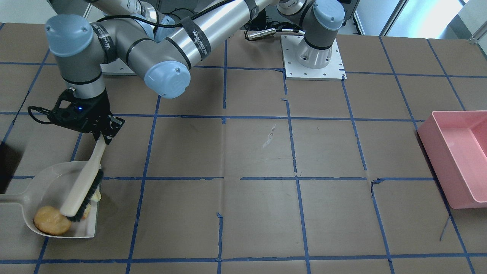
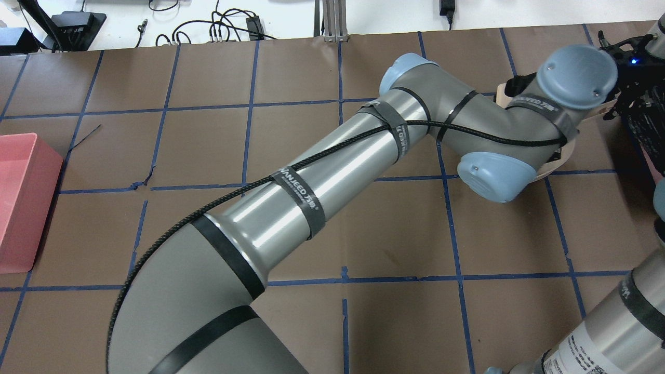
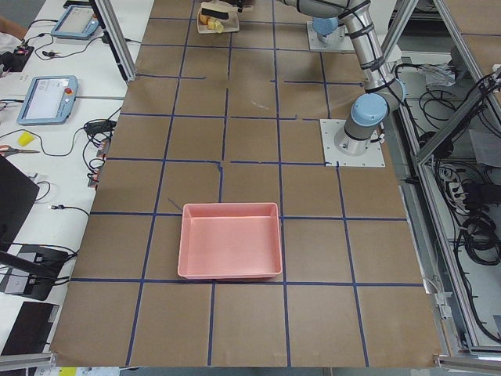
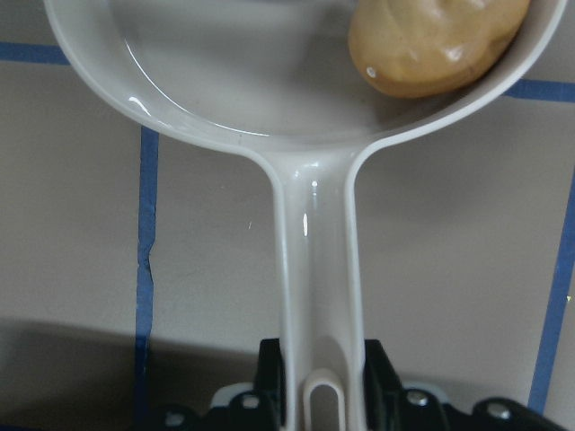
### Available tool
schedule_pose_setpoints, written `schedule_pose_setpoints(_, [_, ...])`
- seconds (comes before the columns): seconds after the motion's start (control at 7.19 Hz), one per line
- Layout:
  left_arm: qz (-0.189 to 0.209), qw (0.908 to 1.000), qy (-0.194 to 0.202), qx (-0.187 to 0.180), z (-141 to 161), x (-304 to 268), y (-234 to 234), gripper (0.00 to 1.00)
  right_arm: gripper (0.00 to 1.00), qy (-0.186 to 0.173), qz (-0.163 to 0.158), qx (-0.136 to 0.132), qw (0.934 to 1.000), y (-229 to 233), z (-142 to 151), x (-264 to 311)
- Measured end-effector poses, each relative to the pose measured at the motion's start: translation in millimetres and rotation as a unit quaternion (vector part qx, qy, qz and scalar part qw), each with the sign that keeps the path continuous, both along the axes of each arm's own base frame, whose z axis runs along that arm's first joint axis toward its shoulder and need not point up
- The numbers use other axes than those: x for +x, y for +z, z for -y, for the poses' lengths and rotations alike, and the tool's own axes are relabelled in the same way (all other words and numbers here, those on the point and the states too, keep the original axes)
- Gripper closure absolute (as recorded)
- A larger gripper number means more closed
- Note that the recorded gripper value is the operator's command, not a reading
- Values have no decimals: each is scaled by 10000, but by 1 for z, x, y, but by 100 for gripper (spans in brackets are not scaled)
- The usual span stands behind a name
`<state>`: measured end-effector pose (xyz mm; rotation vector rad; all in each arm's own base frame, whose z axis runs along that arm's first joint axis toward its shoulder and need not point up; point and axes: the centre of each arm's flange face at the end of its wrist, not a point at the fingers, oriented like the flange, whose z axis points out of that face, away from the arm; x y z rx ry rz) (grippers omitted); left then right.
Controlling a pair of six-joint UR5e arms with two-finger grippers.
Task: Sweep and dump trash in nearest bin
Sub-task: 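Sweep the bread pieces into the dustpan with the brush in the left gripper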
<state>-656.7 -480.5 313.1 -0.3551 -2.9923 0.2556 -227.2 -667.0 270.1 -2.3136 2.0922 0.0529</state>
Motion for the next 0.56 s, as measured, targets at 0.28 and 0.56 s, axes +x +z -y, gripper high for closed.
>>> schedule_pose_setpoints(0.28, [180,9997,20,151,16,36,-16,100,100,-2,64,-15,10000,-2,0,1])
schedule_pose_setpoints(0.56, [239,9992,178,259,17,40,-37,100,100,-2,85,-10,10000,-3,1,2])
